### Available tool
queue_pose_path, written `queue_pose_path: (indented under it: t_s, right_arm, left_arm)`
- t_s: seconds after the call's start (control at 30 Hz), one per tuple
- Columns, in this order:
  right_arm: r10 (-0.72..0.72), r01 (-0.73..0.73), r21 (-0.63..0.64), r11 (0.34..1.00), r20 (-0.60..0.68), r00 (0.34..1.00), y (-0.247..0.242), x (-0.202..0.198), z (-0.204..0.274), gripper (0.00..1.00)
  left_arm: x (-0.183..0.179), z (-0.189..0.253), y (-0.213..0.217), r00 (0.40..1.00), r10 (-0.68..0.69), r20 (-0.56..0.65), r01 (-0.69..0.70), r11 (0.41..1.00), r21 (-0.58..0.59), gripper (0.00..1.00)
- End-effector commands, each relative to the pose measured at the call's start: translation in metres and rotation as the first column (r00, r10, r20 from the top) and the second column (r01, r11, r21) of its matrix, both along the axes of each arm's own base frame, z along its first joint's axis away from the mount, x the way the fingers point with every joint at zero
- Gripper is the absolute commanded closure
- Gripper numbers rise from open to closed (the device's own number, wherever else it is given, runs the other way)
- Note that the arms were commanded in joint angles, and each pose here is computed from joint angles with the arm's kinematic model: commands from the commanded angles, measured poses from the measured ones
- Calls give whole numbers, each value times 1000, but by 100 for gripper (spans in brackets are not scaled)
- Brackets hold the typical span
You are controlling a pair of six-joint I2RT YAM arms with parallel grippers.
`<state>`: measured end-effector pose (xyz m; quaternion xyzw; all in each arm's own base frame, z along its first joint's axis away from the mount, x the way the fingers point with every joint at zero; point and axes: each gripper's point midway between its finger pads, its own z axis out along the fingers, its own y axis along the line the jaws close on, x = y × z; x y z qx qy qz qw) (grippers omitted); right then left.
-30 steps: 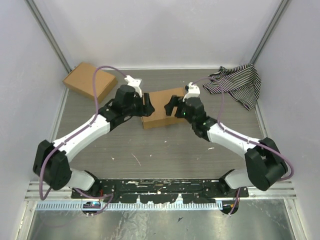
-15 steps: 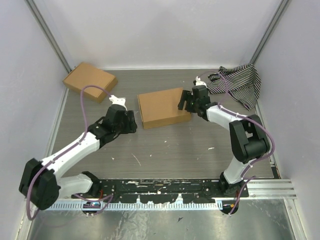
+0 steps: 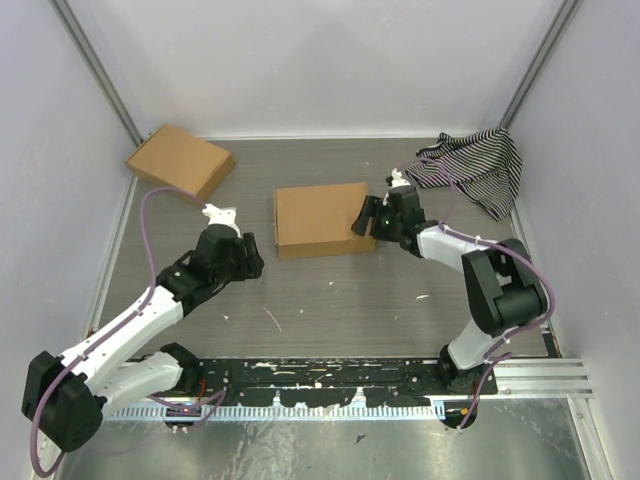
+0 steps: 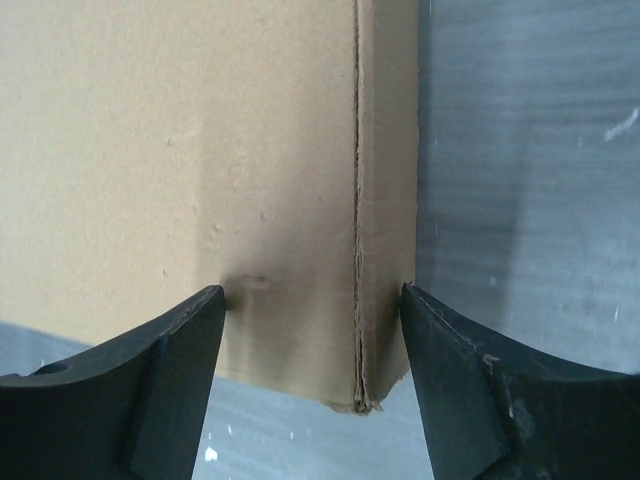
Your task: Fold the paper box
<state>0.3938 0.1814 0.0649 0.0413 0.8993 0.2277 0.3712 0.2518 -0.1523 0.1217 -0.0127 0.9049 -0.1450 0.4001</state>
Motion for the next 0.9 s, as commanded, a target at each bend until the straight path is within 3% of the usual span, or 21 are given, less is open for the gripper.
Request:
queue_pose_path:
  t_s: [0.0,0.27,0.3,0.37,0.4,0.43,0.47,0.87]
  right_arm:
    - [21,-26,60,998,74,997,3,-19,34,25]
    - [-18,17,7,1000,174,985,-24,-48,80,20]
    - [-21,21,-2,1000,186,982,-28,-52,87,18]
    - [-48,55,-27,998,207,977,-40,-62,96,1]
    - [-72,83,-38,996,216,974,-47,-67,100,0]
    - [-96,110,-48,993,224,970,-54,-72,102,0]
    - [-125,141,-54,989,234,964,-62,-76,106,0]
    - [-182,215,-100,972,262,948,-88,-100,117,0]
  left_arm:
    - [-6,4,4,1000,10,10,-10,1000,-19,35]
    - [-15,15,11,999,15,38,-14,999,-36,35]
    - [-16,17,12,999,17,42,-16,999,-39,34]
    - [-19,19,16,998,38,47,-36,998,-49,31]
    - [-20,19,19,997,57,49,-54,997,-52,23]
    - [-22,18,22,996,73,47,-71,996,-54,7]
    - [-23,17,26,995,89,52,-86,995,-52,1]
    - [-31,14,36,994,98,57,-96,995,-33,2]
